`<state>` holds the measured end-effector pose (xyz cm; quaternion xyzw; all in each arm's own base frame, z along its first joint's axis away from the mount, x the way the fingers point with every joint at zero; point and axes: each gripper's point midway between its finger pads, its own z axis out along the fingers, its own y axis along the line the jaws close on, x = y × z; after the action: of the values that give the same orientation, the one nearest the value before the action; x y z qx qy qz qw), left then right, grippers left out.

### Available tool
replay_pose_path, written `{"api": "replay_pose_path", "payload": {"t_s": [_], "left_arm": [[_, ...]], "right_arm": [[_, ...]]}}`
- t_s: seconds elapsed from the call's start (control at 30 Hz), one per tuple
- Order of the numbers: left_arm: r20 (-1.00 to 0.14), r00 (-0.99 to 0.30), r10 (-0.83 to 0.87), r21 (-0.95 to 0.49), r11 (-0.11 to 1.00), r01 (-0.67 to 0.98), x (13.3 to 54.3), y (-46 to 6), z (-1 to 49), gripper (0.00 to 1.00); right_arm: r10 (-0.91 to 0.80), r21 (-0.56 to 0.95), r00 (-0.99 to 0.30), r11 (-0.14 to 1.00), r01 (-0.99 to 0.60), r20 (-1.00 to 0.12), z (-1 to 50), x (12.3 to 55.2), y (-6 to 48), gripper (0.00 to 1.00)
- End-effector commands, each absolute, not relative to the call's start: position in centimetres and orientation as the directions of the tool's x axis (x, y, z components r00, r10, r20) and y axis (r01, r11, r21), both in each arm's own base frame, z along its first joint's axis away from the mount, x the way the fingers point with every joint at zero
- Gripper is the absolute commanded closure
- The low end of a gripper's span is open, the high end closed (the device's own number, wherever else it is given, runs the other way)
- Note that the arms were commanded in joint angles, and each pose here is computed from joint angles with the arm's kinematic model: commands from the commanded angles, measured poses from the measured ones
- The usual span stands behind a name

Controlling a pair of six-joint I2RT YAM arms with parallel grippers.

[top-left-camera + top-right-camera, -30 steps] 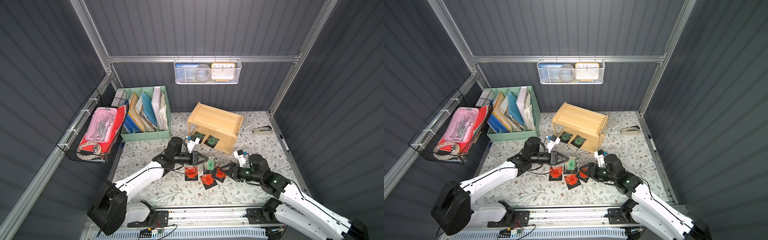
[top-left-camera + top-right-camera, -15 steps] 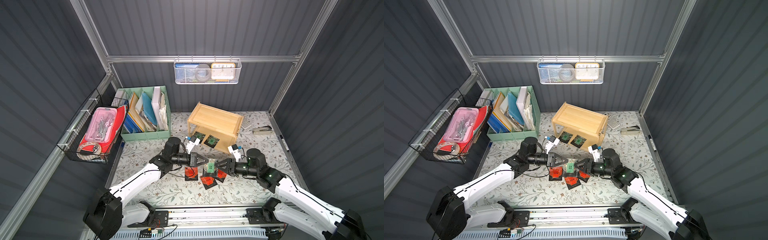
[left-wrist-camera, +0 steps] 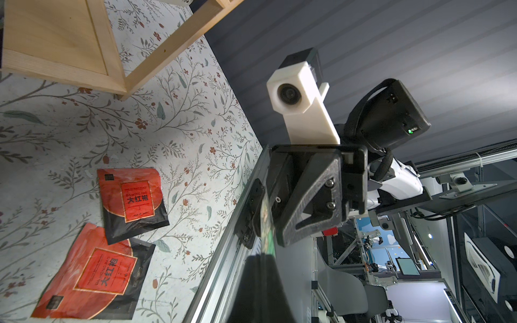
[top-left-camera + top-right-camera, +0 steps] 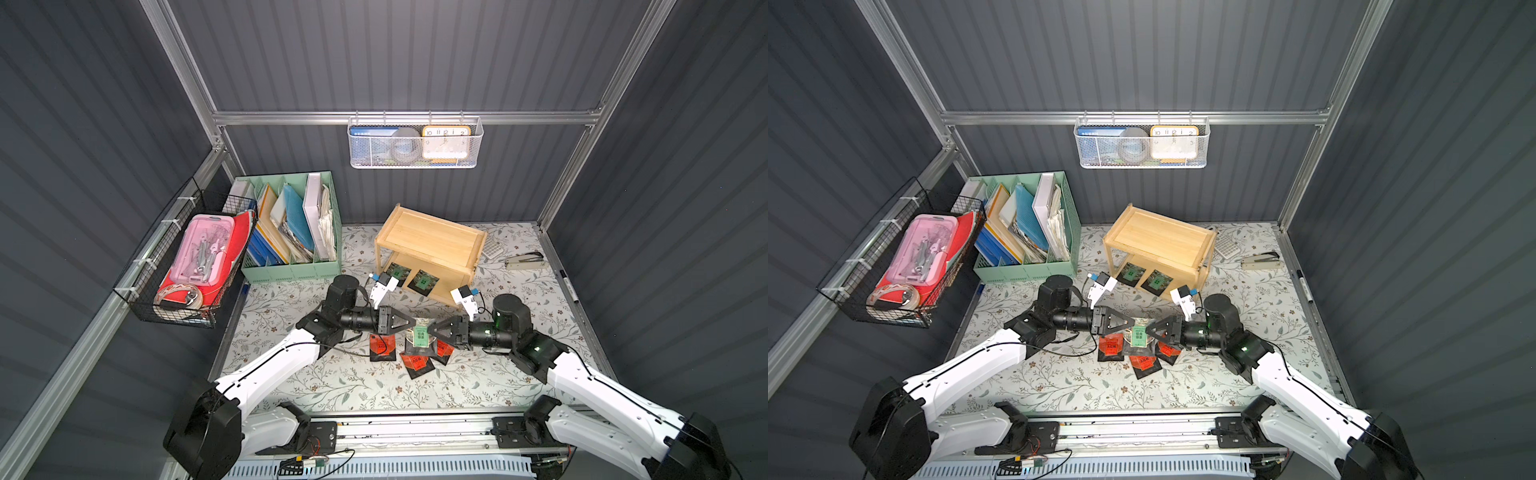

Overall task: Place the tea bags on the shelf by color
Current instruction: Pick up the tea bag from the center of the board.

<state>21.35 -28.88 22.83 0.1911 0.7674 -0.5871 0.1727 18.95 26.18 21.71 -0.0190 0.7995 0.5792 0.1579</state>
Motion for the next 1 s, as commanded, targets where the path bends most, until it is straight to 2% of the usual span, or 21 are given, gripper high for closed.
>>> {"api": "replay_pose_path", "payload": {"t_s": [0.0, 0.17, 0.2, 0.27, 0.4, 0.47, 0.57, 0.67, 0.73, 0.97], "left_arm": [[-0.499, -0.863, 0.084, -0.834, 0.225, 0.504, 21.1, -28.6, 23.3, 1.00], [-0.495, -0.866, 0.074, -0.833, 0.241, 0.497, 21.4, -28.5, 23.2, 1.00], [-0.493, -0.867, 0.068, -0.833, 0.251, 0.493, 21.6, -28.4, 23.1, 0.97], [-0.486, -0.872, 0.052, -0.833, 0.276, 0.480, 22.0, -28.3, 22.9, 0.79], [-0.480, -0.877, 0.016, -0.834, 0.301, 0.462, 22.6, -28.1, 23.0, 0.55], [-0.475, -0.880, -0.019, -0.835, 0.328, 0.443, 23.2, -27.8, 23.0, 0.35], [-0.460, -0.883, -0.096, -0.842, 0.362, 0.399, 24.1, -27.2, 23.2, 0.18], [-0.424, -0.883, -0.202, -0.855, 0.411, 0.316, 25.3, -26.2, 22.9, 0.09], [-0.382, -0.881, -0.280, -0.870, 0.429, 0.242, 25.9, -25.5, 22.6, 0.09], [-0.264, -0.836, -0.481, -0.919, 0.389, 0.066, 26.7, -23.3, 23.1, 0.03]], "right_arm": [[0.144, 0.923, -0.942, 0.291, -0.253, -0.303, 23.2, 18.7, 26.3, 0.80], [0.148, 0.923, -0.940, 0.286, -0.256, -0.306, 23.4, 18.6, 26.2, 0.88], [0.149, 0.923, -0.940, 0.287, -0.255, -0.306, 23.4, 18.6, 26.2, 0.91], [0.151, 0.925, -0.941, 0.286, -0.252, -0.303, 23.4, 18.6, 26.2, 0.94], [0.155, 0.926, -0.943, 0.290, -0.240, -0.293, 23.3, 18.7, 26.2, 0.99], [0.159, 0.925, -0.945, 0.303, -0.228, -0.285, 22.9, 18.8, 26.1, 1.00], [0.192, 0.918, -0.944, 0.346, -0.192, -0.269, 22.2, 19.1, 25.6, 1.00], [0.255, 0.914, -0.936, 0.384, -0.132, -0.243, 21.4, 19.7, 24.7, 1.00], [0.322, 0.917, -0.919, 0.389, -0.091, -0.228, 21.3, 20.3, 24.1, 1.00], [0.551, 0.933, -0.808, 0.361, 0.007, -0.207, 22.1, 22.3, 21.2, 1.00]]}}
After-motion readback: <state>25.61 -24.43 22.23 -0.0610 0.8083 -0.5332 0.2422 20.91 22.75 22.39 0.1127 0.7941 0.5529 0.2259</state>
